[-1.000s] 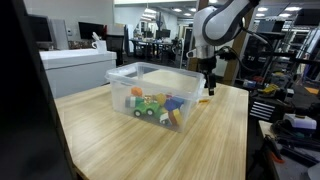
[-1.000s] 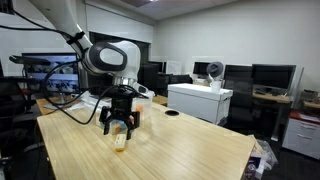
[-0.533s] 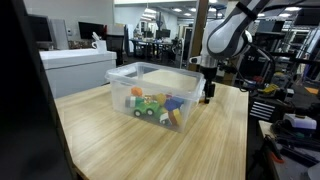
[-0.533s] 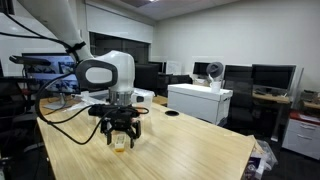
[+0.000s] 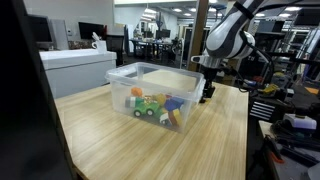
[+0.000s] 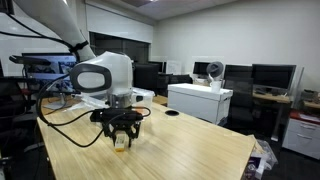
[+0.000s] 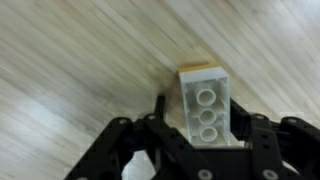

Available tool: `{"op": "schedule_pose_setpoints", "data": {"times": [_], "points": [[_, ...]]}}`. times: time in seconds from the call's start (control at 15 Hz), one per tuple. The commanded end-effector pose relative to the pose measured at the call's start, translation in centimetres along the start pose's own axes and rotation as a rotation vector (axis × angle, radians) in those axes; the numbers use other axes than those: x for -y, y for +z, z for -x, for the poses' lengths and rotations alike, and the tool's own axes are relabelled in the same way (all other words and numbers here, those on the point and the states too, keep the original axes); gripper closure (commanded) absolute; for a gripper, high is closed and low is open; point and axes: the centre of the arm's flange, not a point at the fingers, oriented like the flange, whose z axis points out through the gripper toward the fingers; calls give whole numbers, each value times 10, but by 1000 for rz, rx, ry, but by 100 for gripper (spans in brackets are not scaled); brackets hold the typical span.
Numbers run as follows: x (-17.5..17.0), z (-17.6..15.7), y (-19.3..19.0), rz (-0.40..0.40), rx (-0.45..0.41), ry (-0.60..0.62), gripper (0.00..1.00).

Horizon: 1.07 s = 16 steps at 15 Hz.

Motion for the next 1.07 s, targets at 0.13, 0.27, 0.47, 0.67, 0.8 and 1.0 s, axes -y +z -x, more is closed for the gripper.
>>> {"op": "schedule_pose_setpoints", "data": {"times": [0.13,0.27,0.47,0.67,0.8,1.0], "points": [[5,6,-30,17,-24,21,86],[4,-3,-54,18,-50,69,86],[-10,-51,-115,39,-177,186,87],[10,-103,-181,22,-331,222,87],[45,-130,-215,1,-400,189,87],[88,-151,-235,-25,-437,127,87]]}}
